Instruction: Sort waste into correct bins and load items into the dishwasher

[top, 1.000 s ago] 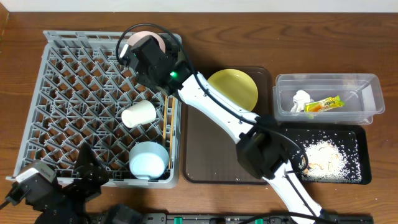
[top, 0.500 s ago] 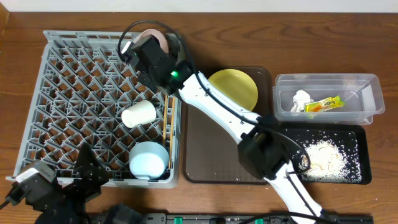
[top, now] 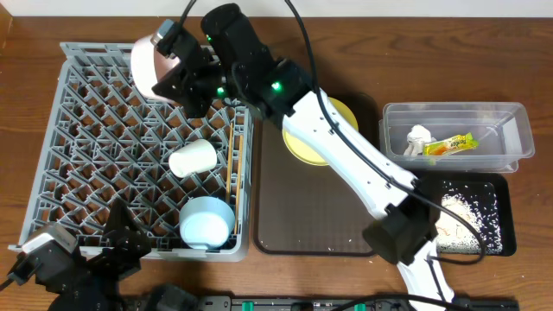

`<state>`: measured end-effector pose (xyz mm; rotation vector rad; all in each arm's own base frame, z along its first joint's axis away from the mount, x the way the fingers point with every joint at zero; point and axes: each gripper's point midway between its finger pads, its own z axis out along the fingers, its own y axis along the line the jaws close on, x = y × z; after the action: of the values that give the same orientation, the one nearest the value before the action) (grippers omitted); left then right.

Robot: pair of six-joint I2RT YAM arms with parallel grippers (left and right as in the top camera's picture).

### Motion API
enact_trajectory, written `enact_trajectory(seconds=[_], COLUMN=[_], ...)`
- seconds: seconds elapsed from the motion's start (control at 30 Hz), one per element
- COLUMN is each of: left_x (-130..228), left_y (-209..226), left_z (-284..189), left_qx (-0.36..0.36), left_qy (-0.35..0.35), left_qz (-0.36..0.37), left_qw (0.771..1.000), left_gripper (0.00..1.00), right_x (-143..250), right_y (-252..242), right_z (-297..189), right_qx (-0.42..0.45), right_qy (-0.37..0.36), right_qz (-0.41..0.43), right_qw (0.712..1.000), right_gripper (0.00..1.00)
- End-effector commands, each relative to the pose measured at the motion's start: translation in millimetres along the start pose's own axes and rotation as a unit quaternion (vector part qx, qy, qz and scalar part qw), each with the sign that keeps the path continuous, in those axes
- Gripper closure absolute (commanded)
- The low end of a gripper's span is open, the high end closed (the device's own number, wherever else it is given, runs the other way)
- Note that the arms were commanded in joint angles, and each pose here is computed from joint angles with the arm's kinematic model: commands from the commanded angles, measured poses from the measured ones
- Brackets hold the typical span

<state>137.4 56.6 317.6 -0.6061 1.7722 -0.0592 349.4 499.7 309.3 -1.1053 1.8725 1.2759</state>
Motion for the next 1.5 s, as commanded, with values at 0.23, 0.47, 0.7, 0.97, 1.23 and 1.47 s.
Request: enact_trajectory(seconds=[0.23,0.47,0.7,0.97,1.23,1.47], left_x=[-3.7,-3.7,-3.7,-3.7,-3.7,-3.7], left_y=[2.9,2.9,2.9,2.9,2.9,2.9], left_z=[-1.9,-1.9,-1.9,-1.9,-1.9,-1.9], left_qx=[-0.006,-0.006,-0.006,-0.006,-0.006,-0.006], left_qy=[-0.007,-0.007,-0.007,-0.007,-0.007,-0.007], left_qz=[-0.003,-0.003,-0.004,-0.004,-0.004,-0.004], left_qw=[1.0,1.0,1.0,1.0,1.0,1.0], left_gripper=[0.03,0.04,0.04,0.04,0.04,0.04], right_x=[81.4,105.1,120.8,142.7,159.1,184.6], right_y=[-74.1,-118.7,-147.5,-160.7,-194.4,-217.3], right_z=[30.5,0.6,-31.3,-60.6,-125.8,-268.7], right_qx=[-0.184,-0.189,-0.158,-0.123,0.156,0.548], right_qy=[0.061,0.074,0.084,0.103,0.166,0.242], right_qz=[0.2,0.278,0.35,0.385,0.362,0.327], right_qw=[0.96,0.939,0.919,0.909,0.904,0.731], right_gripper=[0.99,0.99,0.82,0.51,0.48,0.32])
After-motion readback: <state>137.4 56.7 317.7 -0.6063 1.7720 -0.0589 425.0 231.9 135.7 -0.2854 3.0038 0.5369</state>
